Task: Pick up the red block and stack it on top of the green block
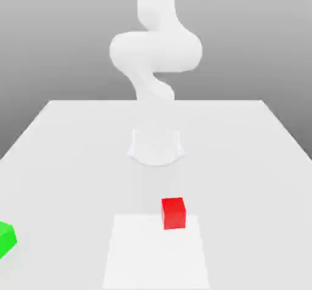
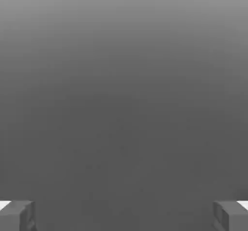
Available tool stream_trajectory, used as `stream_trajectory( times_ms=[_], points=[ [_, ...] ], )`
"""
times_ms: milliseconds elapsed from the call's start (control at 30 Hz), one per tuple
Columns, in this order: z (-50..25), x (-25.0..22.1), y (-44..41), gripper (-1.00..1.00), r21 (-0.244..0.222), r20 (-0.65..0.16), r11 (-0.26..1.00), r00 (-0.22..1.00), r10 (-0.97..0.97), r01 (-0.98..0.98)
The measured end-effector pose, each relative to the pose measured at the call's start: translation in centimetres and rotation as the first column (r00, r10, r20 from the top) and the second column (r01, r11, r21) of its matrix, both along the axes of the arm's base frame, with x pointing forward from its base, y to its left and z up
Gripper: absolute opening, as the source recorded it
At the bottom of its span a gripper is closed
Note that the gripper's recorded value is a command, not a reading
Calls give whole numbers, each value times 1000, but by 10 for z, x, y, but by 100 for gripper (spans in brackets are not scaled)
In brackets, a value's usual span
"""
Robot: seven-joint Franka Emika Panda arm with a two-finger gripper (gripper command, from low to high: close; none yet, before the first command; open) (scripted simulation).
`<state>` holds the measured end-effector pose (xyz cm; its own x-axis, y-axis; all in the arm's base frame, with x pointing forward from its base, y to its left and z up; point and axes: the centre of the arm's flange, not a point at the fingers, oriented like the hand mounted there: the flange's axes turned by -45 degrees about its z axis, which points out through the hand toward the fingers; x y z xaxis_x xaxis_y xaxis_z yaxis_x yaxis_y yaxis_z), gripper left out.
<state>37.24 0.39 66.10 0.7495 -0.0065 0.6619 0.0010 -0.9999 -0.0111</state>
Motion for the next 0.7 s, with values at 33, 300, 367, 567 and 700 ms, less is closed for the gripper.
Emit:
stream_trajectory(
  times_ms=[33,300,367,567,700],
  points=[
    [-25,11,2,0,0,-37,1000,999,5,-5],
    [-225,39,21,0,-2,-327,999,944,50,-53],
    [-275,30,26,0,-3,-401,998,914,60,-67],
    [-428,-28,35,0,-9,-616,994,783,80,-109],
    [-490,-45,36,0,-9,-659,993,747,83,-118]
  ],
)
